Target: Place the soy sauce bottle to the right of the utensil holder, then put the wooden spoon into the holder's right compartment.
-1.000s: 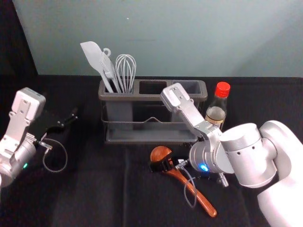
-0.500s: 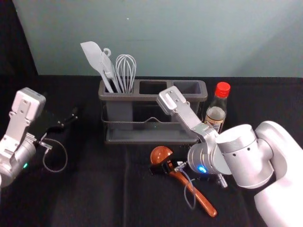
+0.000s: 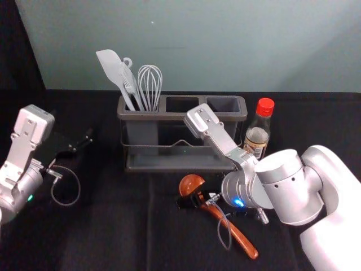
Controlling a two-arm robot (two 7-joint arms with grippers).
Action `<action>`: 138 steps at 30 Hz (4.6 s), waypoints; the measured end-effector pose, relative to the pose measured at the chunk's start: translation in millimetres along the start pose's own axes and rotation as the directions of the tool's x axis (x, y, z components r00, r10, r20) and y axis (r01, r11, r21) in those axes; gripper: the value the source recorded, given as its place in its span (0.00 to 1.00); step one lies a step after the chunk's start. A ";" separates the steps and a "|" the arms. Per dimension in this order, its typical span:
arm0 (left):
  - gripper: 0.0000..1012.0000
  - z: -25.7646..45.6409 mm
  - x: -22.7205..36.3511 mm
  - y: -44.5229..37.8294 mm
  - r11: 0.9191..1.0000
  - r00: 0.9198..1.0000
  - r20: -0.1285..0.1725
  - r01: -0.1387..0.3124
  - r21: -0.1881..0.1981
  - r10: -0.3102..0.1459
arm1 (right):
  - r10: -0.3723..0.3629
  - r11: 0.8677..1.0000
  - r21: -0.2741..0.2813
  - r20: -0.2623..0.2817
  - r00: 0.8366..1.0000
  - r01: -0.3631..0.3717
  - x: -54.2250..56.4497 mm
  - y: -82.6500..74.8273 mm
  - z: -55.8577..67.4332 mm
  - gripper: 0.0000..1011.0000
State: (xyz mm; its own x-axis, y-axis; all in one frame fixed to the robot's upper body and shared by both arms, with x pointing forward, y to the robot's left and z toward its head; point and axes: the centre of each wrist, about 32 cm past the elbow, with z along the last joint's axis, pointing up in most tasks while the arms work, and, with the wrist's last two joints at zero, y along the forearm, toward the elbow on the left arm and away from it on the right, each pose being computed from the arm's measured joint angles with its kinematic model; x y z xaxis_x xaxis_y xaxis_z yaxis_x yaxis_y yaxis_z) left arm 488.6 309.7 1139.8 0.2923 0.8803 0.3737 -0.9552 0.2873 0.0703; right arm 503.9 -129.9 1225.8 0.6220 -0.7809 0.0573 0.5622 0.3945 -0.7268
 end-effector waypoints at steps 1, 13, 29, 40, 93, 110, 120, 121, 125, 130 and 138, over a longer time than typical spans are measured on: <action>0.99 0.0 0.0 0.0 1.000 1.000 0.000 0.000 0.000 0.000 | 0.000 1.000 0.000 0.001 1.000 0.000 -0.1 0.2 -0.1 0.99; 0.99 0.0 0.0 0.0 1.000 1.000 0.000 0.000 0.000 0.000 | 0.002 1.000 0.001 0.003 1.000 -0.002 -1.2 1.9 -0.8 0.99; 0.99 0.0 0.0 0.0 1.000 1.000 0.000 0.000 0.000 0.000 | -0.010 1.000 0.013 -0.003 1.000 0.010 -2.2 -1.0 -3.1 0.83; 0.99 0.0 0.0 0.0 1.000 1.000 0.000 0.000 0.000 0.000 | 0.000 0.991 0.137 -0.034 0.999 0.005 2.6 -49.7 -9.2 0.83; 0.99 0.0 0.0 0.0 1.000 1.000 0.000 0.000 0.000 0.000 | -0.147 0.624 0.766 -0.082 0.986 0.157 0.6 -106.0 -117.3 0.83; 0.99 0.0 0.0 0.0 1.000 1.000 0.000 0.000 0.000 0.000 | -0.154 0.605 0.784 -0.056 0.987 0.139 10.6 -103.3 -102.1 0.83; 0.99 0.0 0.0 0.0 1.000 1.000 0.000 0.000 0.000 0.000 | -0.135 0.536 0.842 0.006 0.991 0.068 44.5 -92.9 -52.8 0.83; 0.99 0.0 0.0 0.0 1.000 1.000 0.000 0.000 0.000 0.000 | -0.126 0.524 0.850 0.016 0.992 0.053 50.4 -90.5 -43.5 0.83; 0.99 0.0 0.0 0.0 1.000 1.000 0.000 0.000 0.000 0.000 | -0.107 0.507 0.862 0.039 0.994 0.021 63.2 -84.3 -23.0 0.83; 0.99 0.0 0.0 0.0 1.000 1.000 0.000 0.000 0.000 0.000 | -0.103 0.489 0.872 0.067 0.992 -0.008 76.3 -76.0 0.8 0.83; 0.99 0.0 0.0 0.0 1.000 1.000 0.000 0.000 0.000 0.000 | -0.111 0.475 0.878 0.114 0.987 -0.048 87.1 -63.7 24.3 0.83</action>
State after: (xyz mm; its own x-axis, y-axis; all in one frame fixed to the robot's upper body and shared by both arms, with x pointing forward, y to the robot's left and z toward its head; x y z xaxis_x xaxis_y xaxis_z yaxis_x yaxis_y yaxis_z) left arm 488.6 309.7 1139.8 0.2922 0.8803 0.3737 -0.9553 0.2873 0.0702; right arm 535.5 -211.3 1293.8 0.6139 -0.7594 0.2152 0.7161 0.6506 0.2530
